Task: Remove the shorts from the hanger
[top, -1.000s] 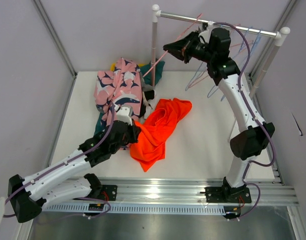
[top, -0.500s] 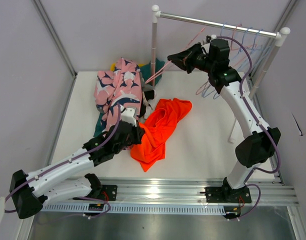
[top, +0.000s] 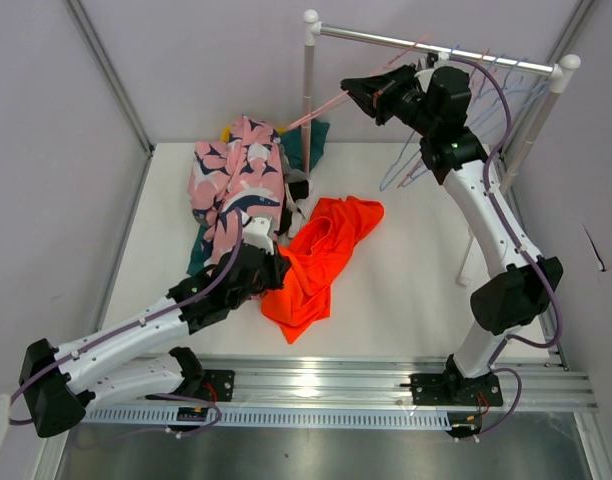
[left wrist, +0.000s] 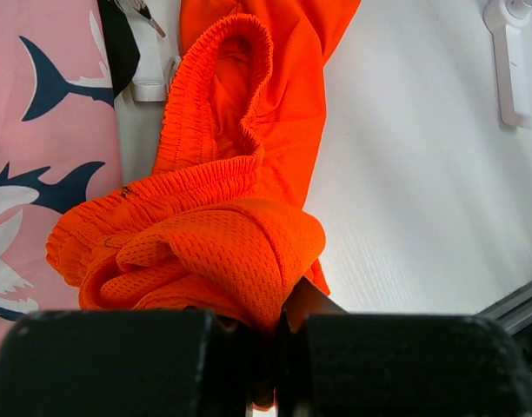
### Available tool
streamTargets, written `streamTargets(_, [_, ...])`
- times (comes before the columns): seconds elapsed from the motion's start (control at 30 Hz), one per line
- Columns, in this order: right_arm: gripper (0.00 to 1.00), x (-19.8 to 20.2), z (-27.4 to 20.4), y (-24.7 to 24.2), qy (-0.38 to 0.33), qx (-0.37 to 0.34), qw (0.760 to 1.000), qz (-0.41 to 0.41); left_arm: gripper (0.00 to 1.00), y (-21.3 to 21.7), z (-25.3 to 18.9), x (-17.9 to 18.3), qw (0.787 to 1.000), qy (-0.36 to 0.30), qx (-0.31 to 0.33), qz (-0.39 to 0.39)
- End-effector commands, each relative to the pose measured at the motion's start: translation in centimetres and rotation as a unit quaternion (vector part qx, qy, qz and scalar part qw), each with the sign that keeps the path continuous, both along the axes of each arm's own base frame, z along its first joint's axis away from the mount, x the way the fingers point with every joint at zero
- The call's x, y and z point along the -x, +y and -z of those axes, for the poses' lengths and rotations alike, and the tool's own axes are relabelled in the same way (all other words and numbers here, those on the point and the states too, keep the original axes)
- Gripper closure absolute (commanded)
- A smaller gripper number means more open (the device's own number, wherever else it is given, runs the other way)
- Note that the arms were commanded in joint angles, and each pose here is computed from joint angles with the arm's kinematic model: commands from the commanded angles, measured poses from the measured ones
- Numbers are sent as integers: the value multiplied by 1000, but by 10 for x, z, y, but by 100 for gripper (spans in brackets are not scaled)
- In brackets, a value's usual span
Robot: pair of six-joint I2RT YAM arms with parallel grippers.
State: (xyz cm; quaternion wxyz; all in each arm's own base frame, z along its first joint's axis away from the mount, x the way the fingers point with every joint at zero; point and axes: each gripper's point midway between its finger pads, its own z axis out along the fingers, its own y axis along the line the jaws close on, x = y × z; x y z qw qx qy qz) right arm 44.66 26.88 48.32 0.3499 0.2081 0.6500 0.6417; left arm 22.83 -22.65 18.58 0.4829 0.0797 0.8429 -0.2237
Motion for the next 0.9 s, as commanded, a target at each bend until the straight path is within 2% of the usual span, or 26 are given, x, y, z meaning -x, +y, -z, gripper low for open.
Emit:
streamTargets(0.0, [100, -3, -38, -9, -43, -36, 998, 19, 100, -9, -8, -1, 1000, -11, 26, 8])
streamTargets(0.4, [100, -49, -12, -15, 0, -70, 996, 46, 100, -8, -5, 3, 999, -7, 32, 10])
streamTargets(0.6, [100, -56, -12, -18, 9, -71, 995, 66, 100, -8, 1, 5, 999, 0, 33, 11])
streamTargets(0.73, [100, -47, -5, -15, 19, -53, 996, 63, 100, -9, 1, 5, 999, 0, 31, 13])
streamTargets(0.83, [49, -36, -9, -16, 8, -49, 997, 60, 100, -7, 0, 4, 1000, -4, 21, 10])
streamTargets(0.87, [11, -33, -9, -16, 7, -46, 997, 58, 100, -8, -9, 1, 1000, -10, 23, 8])
